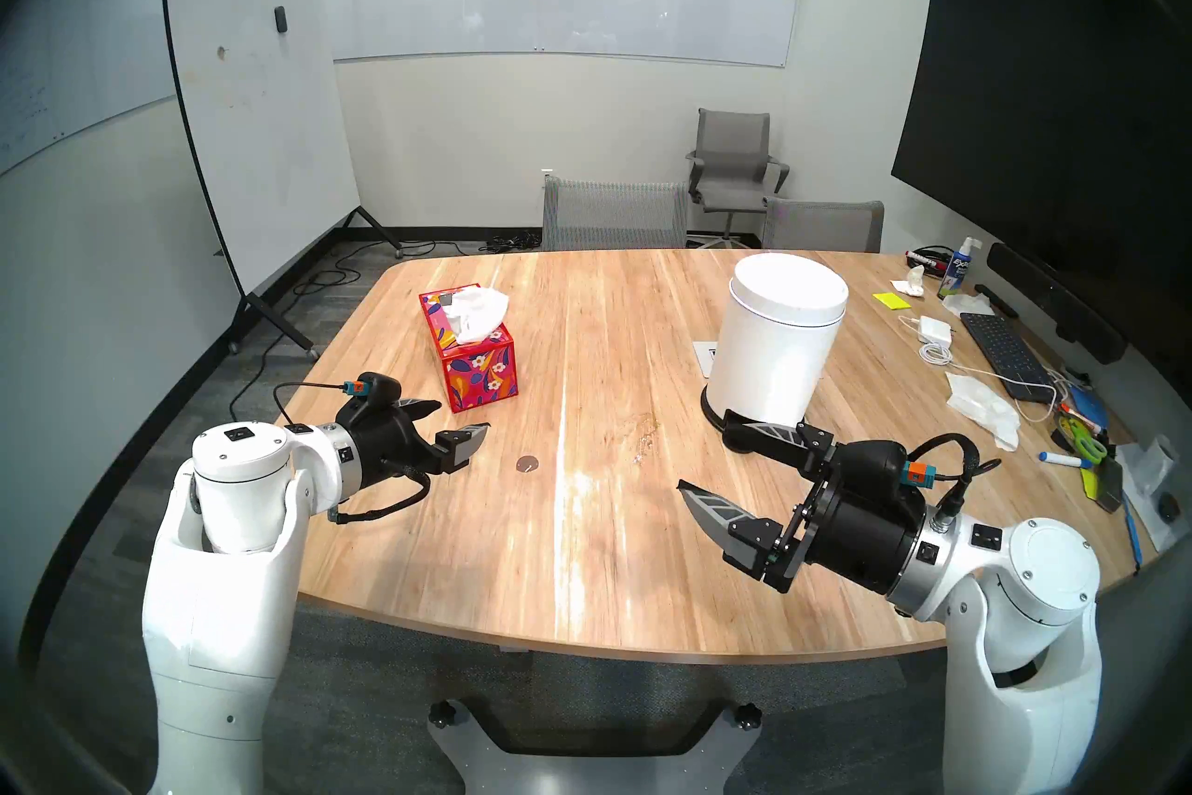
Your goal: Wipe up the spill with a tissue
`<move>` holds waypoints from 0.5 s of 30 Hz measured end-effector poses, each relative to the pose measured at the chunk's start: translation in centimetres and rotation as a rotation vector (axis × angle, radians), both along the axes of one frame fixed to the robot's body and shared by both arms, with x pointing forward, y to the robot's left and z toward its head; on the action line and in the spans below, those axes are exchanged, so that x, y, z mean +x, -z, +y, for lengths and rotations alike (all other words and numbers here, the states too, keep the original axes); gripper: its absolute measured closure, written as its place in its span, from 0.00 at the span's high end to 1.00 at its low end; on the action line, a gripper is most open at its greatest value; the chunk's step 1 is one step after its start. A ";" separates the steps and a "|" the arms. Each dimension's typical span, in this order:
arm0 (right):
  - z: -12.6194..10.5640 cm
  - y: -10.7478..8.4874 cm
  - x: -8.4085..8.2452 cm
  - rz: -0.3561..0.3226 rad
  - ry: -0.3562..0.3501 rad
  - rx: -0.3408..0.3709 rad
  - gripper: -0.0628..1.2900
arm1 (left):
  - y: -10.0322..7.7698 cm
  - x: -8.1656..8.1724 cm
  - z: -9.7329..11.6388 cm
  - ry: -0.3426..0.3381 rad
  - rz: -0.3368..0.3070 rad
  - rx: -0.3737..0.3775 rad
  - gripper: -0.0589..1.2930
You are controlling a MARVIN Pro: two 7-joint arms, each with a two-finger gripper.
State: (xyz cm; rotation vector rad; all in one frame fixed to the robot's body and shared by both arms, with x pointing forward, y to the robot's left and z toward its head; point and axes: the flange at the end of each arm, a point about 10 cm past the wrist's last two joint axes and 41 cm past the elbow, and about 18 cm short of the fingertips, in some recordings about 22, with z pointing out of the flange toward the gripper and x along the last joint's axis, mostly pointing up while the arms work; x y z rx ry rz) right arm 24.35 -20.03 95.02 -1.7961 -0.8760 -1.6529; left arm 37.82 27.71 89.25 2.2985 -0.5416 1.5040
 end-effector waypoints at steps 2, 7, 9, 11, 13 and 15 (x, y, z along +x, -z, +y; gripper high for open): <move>0.0 0.0 0.0 0.000 0.000 0.000 0.95 | -0.1 0.6 0.2 -0.010 0.000 0.007 0.97; 0.0 0.0 0.0 0.000 0.000 0.000 0.95 | -0.3 2.1 0.9 -0.030 -0.007 0.036 0.97; 0.0 0.0 0.0 0.000 0.000 0.000 0.95 | -0.4 2.6 1.2 -0.035 -0.012 0.046 0.97; 0.0 0.0 0.0 0.000 0.000 0.000 0.95 | -0.6 3.0 1.4 -0.039 -0.018 0.055 0.97; 0.0 0.0 0.0 0.000 0.000 0.000 0.95 | -1.0 3.4 1.6 -0.040 -0.030 0.064 0.97; 0.0 0.0 0.0 0.000 0.000 0.000 0.95 | -1.7 3.8 1.6 -0.038 -0.048 0.072 0.97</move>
